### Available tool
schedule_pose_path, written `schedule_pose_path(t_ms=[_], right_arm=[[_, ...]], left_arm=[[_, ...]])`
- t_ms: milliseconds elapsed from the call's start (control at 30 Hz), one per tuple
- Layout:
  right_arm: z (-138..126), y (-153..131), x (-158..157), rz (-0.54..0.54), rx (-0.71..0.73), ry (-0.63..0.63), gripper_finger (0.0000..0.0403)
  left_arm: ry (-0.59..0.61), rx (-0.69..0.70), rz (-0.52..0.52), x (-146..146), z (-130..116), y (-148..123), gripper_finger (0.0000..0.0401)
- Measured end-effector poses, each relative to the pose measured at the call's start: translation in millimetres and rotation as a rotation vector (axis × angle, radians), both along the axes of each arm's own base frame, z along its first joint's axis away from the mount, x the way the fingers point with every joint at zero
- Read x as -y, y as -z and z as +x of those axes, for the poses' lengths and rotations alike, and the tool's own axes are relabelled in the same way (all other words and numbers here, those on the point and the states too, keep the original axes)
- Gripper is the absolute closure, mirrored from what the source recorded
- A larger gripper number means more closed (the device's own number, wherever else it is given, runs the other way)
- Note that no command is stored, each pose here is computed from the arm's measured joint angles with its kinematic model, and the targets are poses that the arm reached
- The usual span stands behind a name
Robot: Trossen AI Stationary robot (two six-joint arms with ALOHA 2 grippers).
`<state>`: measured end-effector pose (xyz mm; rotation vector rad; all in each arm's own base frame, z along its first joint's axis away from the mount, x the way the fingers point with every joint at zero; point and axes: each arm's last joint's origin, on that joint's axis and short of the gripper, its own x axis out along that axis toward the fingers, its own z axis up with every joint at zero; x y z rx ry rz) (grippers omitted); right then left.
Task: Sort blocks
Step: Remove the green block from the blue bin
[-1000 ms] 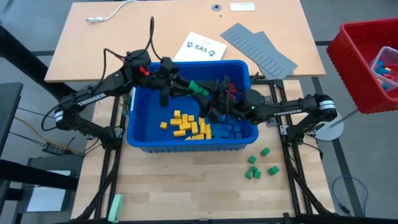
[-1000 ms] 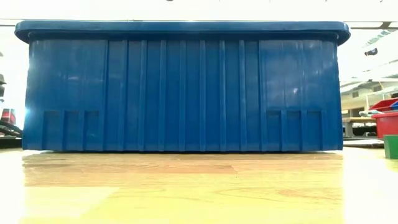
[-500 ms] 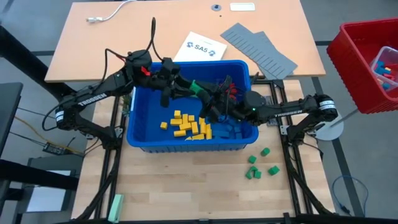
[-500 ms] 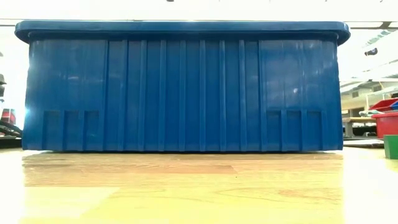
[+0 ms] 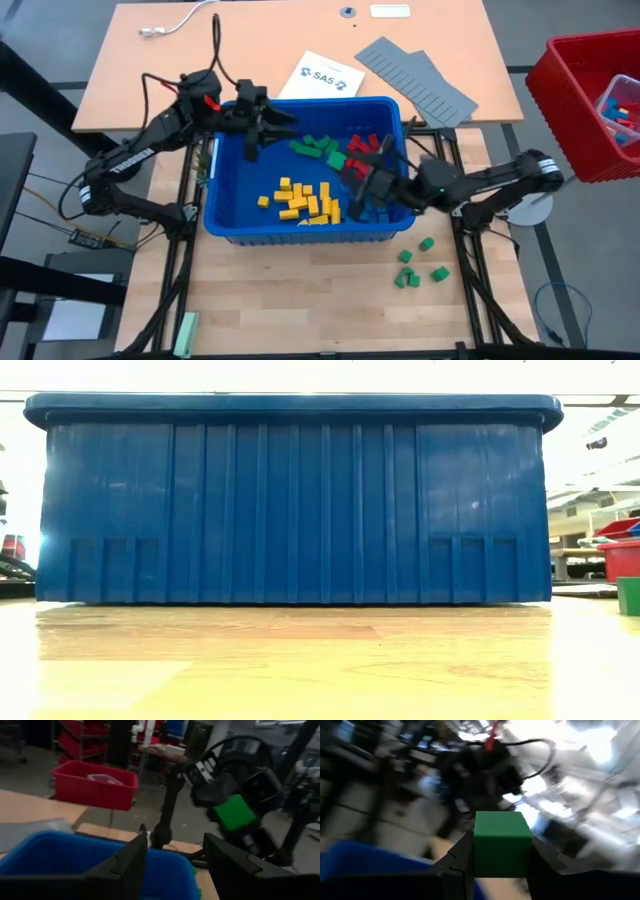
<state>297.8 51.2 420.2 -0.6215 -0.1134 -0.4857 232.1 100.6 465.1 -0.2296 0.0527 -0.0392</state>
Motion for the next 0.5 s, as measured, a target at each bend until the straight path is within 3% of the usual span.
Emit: schedule_pose_path(t_ms=[167,367,500], right_arm=[[-25,7,-14,0.27,-0.131,-0.226,0.0288],[-44,27,-37,0.672,-0.356,-0.497,0.0288],[-51,48,-54,0.906,-0.558,-0.515,0.0288]], left_arm=[[-0.044,-0.077,0.022,-1,-3,7,0.0198],[-0.085,-0.165,0.029,-2,-3,16,0.0198],[-0.087,-0.176,0.026,-2,-3,18,0.0198]])
